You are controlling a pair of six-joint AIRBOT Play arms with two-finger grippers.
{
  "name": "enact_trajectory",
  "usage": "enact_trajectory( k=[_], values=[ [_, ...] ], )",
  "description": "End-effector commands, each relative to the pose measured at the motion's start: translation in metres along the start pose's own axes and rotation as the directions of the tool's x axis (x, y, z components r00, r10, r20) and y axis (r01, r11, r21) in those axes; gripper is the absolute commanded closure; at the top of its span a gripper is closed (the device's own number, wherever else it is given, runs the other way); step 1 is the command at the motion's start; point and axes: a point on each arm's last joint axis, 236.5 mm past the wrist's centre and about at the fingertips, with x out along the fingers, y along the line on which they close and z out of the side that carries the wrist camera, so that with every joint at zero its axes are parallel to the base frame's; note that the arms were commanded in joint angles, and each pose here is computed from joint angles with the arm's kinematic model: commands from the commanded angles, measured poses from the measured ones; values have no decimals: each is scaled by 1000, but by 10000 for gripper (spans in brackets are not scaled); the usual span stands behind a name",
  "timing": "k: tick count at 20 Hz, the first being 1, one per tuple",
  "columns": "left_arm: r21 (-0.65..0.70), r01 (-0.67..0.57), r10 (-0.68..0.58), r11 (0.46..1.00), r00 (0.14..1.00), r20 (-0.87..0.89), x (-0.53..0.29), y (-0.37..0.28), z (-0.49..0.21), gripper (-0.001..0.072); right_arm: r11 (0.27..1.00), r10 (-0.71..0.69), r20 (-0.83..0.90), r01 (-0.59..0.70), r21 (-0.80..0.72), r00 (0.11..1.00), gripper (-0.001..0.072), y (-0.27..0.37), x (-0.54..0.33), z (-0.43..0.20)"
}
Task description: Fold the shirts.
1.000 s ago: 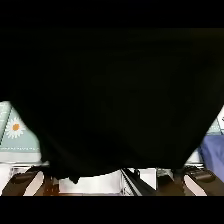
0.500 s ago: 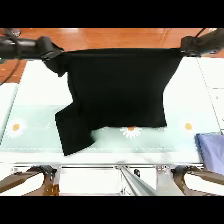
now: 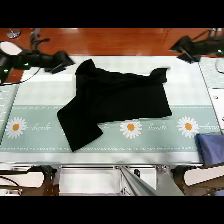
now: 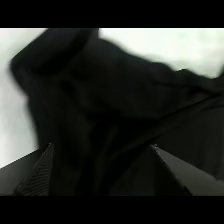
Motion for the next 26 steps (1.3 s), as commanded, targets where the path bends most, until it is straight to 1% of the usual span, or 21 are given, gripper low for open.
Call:
enact_trajectory(
  k=[1,3,4,5,6,7,8,9,10,12,14,15,17,19,20,21,22,24,25,26],
  values=[
    [-85,-169,134,982,938,-319,-41,85,-75,6,996,-78,-203,83,19,976,83,-68,-45,-40],
    [-176,-220,143,960,919,-367,-59,116,-111,6,968,-209,-343,243,57,916,83,-125,-78,-84],
    [-225,-234,143,946,923,-358,-62,126,-127,6,956,-228,-355,278,95,907,83,-142,-85,-102],
    [-263,-230,134,937,932,-336,-60,132,-145,6,945,-234,-324,293,147,917,83,-155,-87,-115],
    [-299,-207,113,931,946,-304,-56,134,-159,6,940,-226,-281,284,188,933,83,-161,-85,-127],
    [-346,-158,70,925,965,-253,-50,130,-170,6,944,-189,-238,243,225,953,83,-159,-80,-140],
    [-360,-93,20,928,980,-200,-44,123,-177,6,951,-138,-210,188,244,968,83,-151,-75,-153],
    [-376,-62,-1,924,986,-165,-38,121,-184,6,959,-81,-193,129,253,978,83,-141,-69,-167],
    [-405,-59,-5,912,988,-155,-31,124,-194,6,960,-43,-185,91,263,982,83,-132,-65,-179],
    [-422,-40,-25,906,989,-147,-17,125,-208,6,956,18,-186,38,291,982,84,-119,-58,-197],
    [-405,27,-76,914,992,-105,-9,115,-205,6,955,33,-203,30,296,979,84,-114,-55,-207],
    [-405,29,-78,914,991,-105,-5,113,-205,6,956,37,-217,29,292,975,84,-111,-52,-212],
    [-388,29,-88,921,987,-135,4,106,-211,6,961,39,-233,27,273,972,84,-105,-48,-215],
    [-337,50,-119,940,975,-189,13,89,-223,7,963,32,-237,33,267,971,84,-102,-44,-215],
    [-303,63,-132,951,968,-214,15,81,-228,19,959,19,-233,48,278,972,84,-105,-43,-214],
    [-280,73,-142,957,962,-234,14,77,-231,294,953,4,-235,68,297,972,84,-109,-44,-214],
    [-262,94,-161,960,956,-246,12,73,-233,674,949,-34,-247,108,295,968,84,-118,-44,-217],
    [-256,116,-183,960,949,-257,9,67,-234,677,935,-120,-308,211,284,944,84,-139,-48,-232],
    [-255,120,-188,959,947,-261,9,66,-234,677,927,-137,-340,242,288,930,84,-146,-48,-239],
    [-256,121,-189,959,946,-262,8,65,-234,677,920,-125,-365,245,305,923,84,-148,-45,-244]
  ],
)
